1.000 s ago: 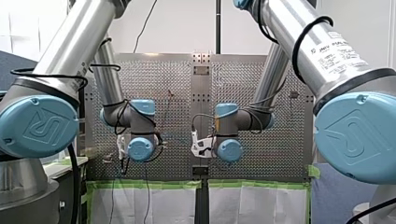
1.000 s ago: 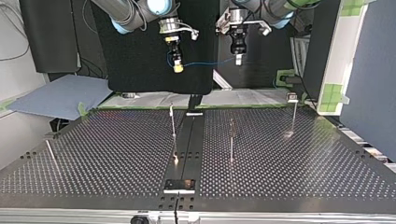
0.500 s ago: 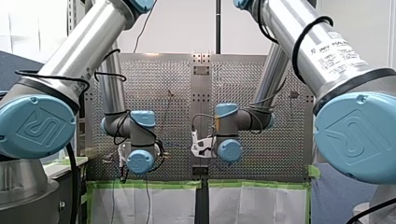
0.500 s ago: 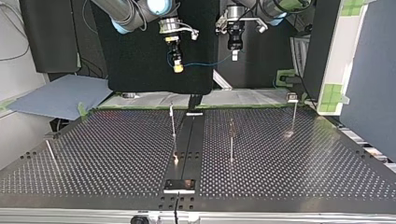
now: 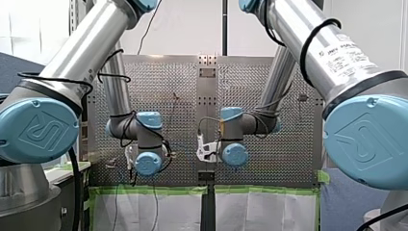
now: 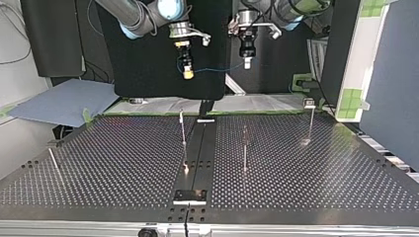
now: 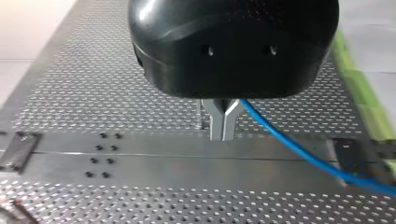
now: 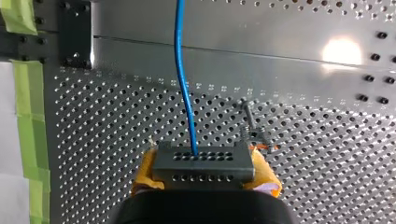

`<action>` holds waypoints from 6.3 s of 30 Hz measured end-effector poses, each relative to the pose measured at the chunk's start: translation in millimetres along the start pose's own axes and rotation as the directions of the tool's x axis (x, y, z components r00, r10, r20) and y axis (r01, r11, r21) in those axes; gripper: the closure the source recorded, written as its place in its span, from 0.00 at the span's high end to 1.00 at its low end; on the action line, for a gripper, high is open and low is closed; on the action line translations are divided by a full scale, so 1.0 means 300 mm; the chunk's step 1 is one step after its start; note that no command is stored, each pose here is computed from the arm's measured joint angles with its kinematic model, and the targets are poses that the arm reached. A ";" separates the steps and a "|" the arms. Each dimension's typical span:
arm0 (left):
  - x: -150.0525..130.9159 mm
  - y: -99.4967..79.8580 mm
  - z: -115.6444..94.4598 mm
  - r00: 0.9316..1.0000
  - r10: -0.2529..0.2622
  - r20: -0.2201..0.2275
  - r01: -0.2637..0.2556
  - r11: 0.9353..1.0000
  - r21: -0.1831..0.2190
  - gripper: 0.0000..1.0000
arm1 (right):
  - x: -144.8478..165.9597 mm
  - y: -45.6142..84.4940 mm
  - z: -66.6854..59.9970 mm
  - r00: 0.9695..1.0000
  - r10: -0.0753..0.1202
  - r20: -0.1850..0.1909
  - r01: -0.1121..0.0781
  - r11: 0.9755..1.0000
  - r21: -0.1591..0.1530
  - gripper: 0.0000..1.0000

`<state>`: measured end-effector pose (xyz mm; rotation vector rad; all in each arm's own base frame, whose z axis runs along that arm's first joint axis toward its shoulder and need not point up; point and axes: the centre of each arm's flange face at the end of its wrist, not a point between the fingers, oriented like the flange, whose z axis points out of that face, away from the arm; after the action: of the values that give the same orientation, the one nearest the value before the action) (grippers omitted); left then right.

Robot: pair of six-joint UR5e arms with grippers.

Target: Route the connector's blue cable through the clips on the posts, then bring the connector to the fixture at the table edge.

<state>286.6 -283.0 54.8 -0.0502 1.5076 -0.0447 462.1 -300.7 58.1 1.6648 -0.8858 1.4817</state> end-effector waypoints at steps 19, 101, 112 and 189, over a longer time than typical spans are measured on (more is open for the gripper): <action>-0.218 -0.013 0.164 0.996 -0.051 0.077 0.057 0.996 -0.073 0.00 | 0.434 0.006 0.150 0.982 0.132 -0.135 -0.128 0.991 0.041 0.00; -0.643 0.127 0.649 0.984 -0.073 0.165 0.077 0.997 -0.023 0.00 | 0.690 0.167 0.389 0.973 0.141 -0.184 -0.126 0.988 0.094 0.00; -0.610 0.138 0.697 0.985 -0.078 0.155 0.080 0.997 -0.009 0.00 | 0.690 0.170 0.391 0.972 0.141 -0.186 -0.127 0.988 0.089 0.00; -0.620 0.257 0.873 0.989 -0.104 0.110 0.108 0.993 -0.036 0.27 | 0.714 0.412 0.499 0.967 0.135 -0.218 -0.139 0.990 -0.002 0.00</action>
<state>536.1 -193.3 251.6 -0.1640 1.3967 -0.0943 450.9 -497.8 269.1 1.4199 -0.9038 1.7077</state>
